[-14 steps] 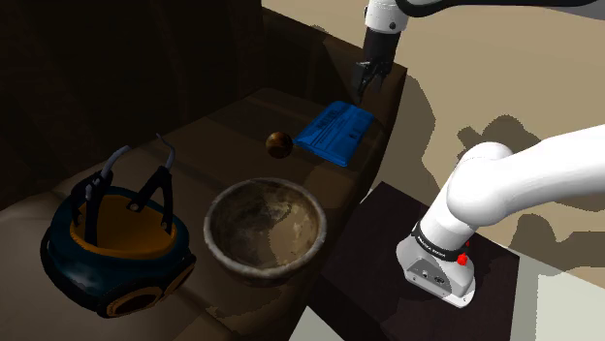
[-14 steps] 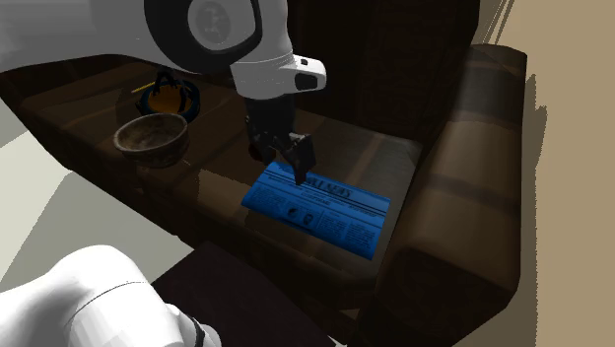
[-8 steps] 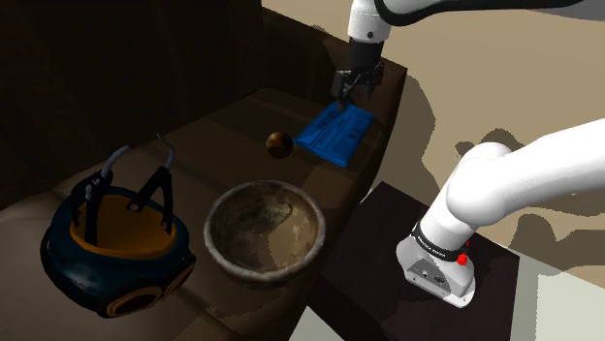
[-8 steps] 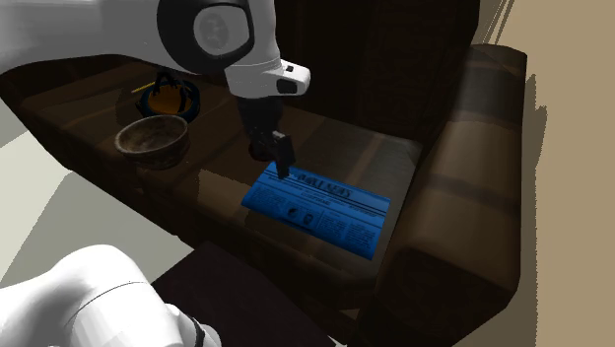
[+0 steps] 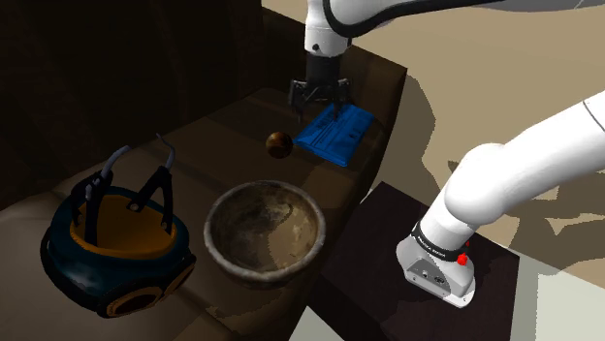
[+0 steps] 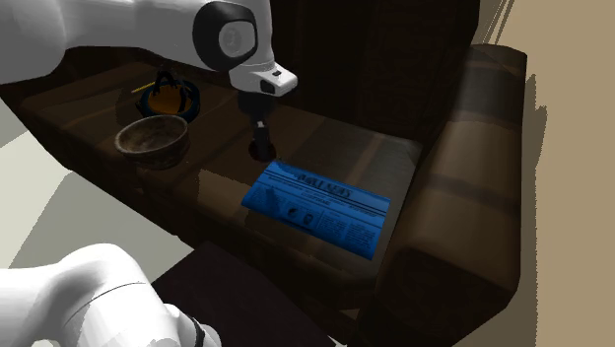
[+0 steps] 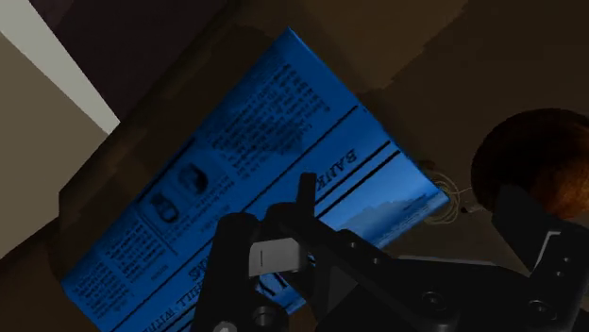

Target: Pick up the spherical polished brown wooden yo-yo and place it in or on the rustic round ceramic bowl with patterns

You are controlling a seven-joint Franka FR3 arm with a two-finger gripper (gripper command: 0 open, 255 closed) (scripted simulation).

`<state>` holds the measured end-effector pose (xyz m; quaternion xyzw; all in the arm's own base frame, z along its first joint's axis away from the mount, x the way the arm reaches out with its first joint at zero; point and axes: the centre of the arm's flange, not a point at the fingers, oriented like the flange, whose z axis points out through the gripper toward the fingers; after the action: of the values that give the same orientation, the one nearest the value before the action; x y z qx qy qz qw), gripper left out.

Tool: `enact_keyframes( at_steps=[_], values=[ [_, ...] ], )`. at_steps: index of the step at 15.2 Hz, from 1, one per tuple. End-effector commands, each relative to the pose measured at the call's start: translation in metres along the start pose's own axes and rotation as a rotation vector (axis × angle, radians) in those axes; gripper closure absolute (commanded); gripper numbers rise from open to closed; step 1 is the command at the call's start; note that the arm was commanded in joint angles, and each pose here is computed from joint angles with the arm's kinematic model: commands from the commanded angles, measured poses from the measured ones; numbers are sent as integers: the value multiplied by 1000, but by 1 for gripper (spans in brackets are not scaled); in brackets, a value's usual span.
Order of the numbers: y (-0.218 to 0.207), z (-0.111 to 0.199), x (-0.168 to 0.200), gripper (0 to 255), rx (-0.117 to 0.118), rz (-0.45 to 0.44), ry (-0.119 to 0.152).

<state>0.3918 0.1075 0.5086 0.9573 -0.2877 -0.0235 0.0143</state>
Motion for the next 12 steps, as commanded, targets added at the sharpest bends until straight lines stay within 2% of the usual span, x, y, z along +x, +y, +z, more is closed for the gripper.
enact_keyframes(
  at_steps=[1,6,12],
  values=[
    [-25,7,2,0,12,97,-17],
    [-81,23,23,0,38,322,-57],
    [-87,51,24,0,41,341,-60]
  ],
)
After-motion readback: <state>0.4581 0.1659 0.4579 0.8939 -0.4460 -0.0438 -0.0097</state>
